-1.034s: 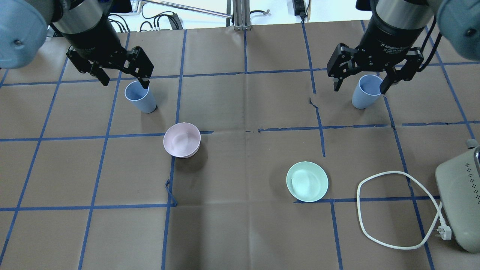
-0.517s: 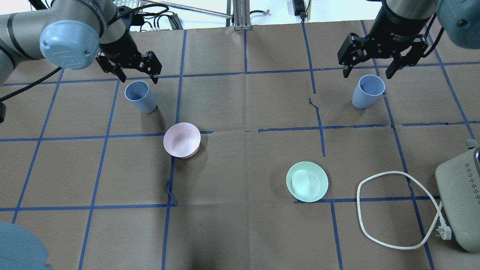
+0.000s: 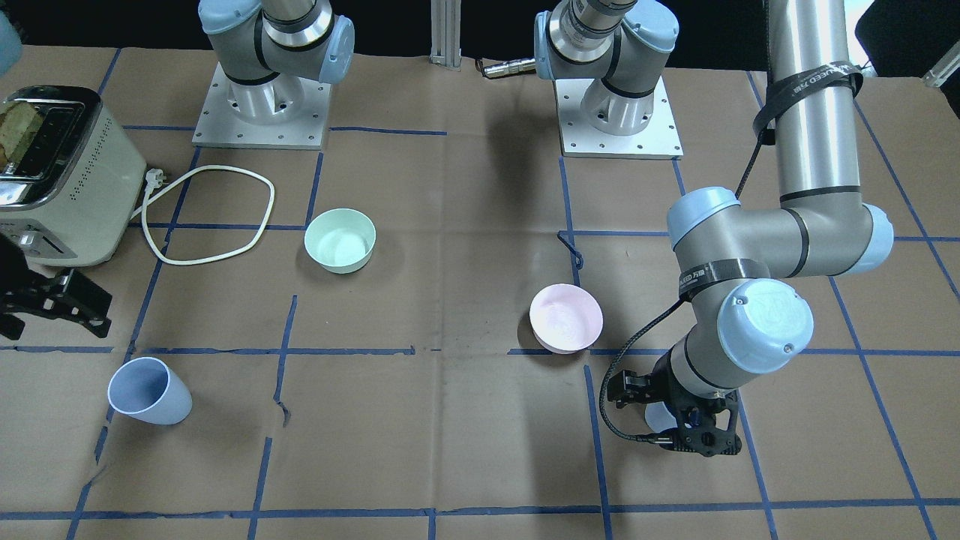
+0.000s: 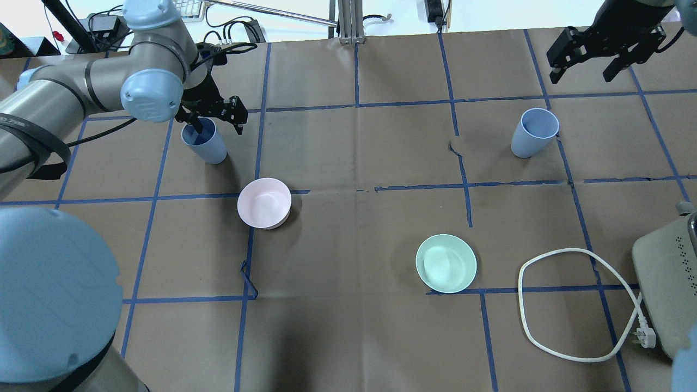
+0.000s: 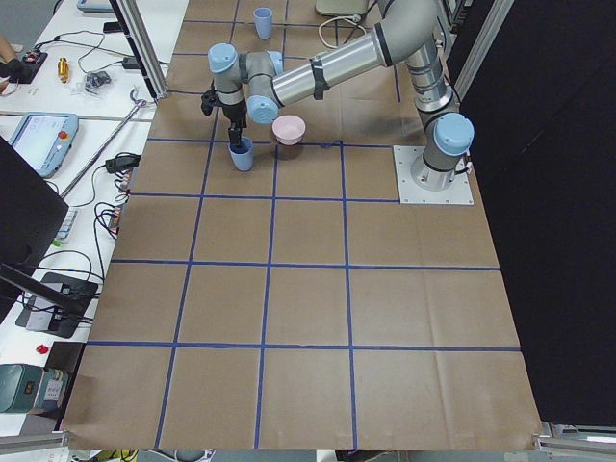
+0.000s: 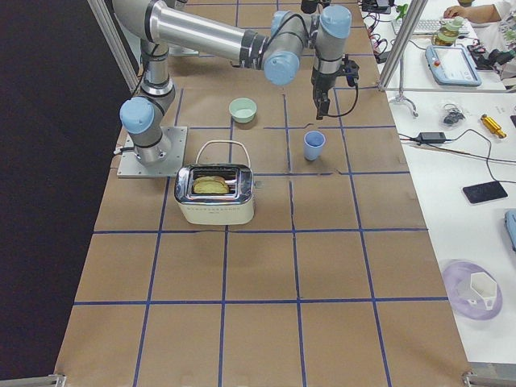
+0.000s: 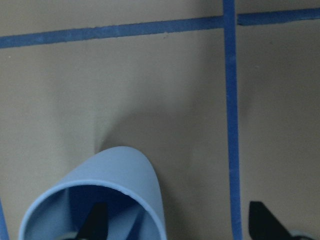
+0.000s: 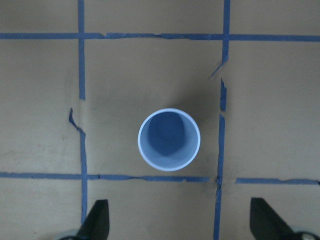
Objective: Stack blue cups with both arms
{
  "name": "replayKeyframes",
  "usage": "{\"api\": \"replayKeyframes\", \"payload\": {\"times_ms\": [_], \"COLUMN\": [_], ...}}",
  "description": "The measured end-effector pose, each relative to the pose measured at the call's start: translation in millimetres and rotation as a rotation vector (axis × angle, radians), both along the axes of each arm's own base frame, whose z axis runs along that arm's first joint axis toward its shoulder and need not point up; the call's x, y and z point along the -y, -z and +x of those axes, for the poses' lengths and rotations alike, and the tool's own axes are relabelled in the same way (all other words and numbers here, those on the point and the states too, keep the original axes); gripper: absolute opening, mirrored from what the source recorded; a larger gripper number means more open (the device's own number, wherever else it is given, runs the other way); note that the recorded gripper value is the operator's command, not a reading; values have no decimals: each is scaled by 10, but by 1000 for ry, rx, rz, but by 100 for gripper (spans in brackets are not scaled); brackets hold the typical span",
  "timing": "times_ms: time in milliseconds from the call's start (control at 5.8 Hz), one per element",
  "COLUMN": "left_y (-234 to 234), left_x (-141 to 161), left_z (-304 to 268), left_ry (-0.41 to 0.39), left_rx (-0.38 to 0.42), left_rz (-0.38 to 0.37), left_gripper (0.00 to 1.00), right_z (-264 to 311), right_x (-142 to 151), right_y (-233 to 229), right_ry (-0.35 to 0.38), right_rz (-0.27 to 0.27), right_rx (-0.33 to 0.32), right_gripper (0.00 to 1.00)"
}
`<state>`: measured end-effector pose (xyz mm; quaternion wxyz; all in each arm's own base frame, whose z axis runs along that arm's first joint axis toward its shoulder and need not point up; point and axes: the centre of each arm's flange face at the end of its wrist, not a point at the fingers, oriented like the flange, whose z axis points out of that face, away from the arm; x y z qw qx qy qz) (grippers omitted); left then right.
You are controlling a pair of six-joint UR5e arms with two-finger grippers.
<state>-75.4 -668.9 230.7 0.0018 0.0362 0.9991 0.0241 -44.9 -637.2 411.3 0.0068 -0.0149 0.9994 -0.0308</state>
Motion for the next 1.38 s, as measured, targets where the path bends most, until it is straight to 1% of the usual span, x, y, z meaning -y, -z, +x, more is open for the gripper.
{"api": "replayKeyframes", "payload": {"times_ms": [172, 345, 517, 690, 862, 1034, 1207, 1379], "left_y": [140, 176, 162, 126, 87, 47, -30, -122], "left_x": [-40, -45, -32, -17, -3, 23, 86, 184], "left_z": [22, 48, 59, 62, 56, 6, -202, -636], "left_ry": [-8, -13, -15, -14, -13, -10, 7, 1], "left_rx": [-1, -1, 0, 1, 1, 2, 4, 2], "left_rz": [22, 26, 20, 13, 5, -4, -26, -58], "left_gripper": [39, 15, 2, 2, 2, 2, 2, 2], "right_z": [-214, -302, -309, -284, -256, -237, -231, -228], "right_x": [197, 284, 255, 169, 75, 15, -1, -2], "right_y": [368, 740, 1081, 1367, 1564, 1644, 1666, 1663], "right_ry": [-3, -3, -1, 2, 4, 1, -1, 0], "right_rz": [5, 43, 86, 100, 96, 98, 94, 90], "right_rx": [3, 16, 30, 34, 32, 32, 32, 33], "right_gripper": [100, 100, 100, 100, 99, 32, 8, 6]}}
